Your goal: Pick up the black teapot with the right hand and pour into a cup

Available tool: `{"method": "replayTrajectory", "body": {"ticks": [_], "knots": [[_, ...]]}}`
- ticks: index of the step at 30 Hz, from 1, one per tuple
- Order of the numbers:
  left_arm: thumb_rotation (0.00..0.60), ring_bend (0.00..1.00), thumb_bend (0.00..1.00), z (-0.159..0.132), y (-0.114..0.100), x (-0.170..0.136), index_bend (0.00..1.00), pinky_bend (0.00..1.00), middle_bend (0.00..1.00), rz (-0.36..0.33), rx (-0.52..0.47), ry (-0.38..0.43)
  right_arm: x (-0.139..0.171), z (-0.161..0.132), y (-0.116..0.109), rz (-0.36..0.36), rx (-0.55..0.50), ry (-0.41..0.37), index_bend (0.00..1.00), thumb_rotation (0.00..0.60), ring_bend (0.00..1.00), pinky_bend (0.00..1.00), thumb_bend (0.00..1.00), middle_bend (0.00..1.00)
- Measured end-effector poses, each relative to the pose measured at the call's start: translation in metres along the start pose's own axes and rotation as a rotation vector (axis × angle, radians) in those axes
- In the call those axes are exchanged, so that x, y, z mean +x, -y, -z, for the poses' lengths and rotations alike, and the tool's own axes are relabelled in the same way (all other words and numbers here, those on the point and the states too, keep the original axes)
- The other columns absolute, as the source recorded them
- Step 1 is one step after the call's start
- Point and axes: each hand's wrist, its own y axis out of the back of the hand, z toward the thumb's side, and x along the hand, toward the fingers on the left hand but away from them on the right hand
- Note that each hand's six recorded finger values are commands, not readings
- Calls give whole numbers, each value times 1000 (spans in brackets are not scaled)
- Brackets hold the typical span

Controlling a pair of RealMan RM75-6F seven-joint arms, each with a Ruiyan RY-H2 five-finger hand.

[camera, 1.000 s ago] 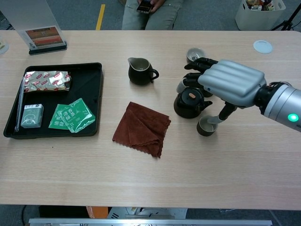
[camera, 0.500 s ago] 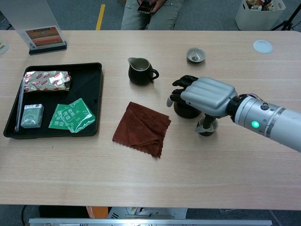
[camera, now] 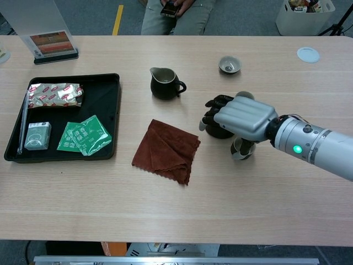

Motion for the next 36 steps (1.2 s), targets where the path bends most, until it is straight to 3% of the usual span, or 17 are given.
{"method": "replayTrajectory", "body": {"ticks": [36], "knots": [[600, 0, 217, -5, 4, 2, 0, 0, 0, 10, 3, 7, 58, 23, 14, -31, 5, 21, 258, 600, 97, 0, 0, 263]]}}
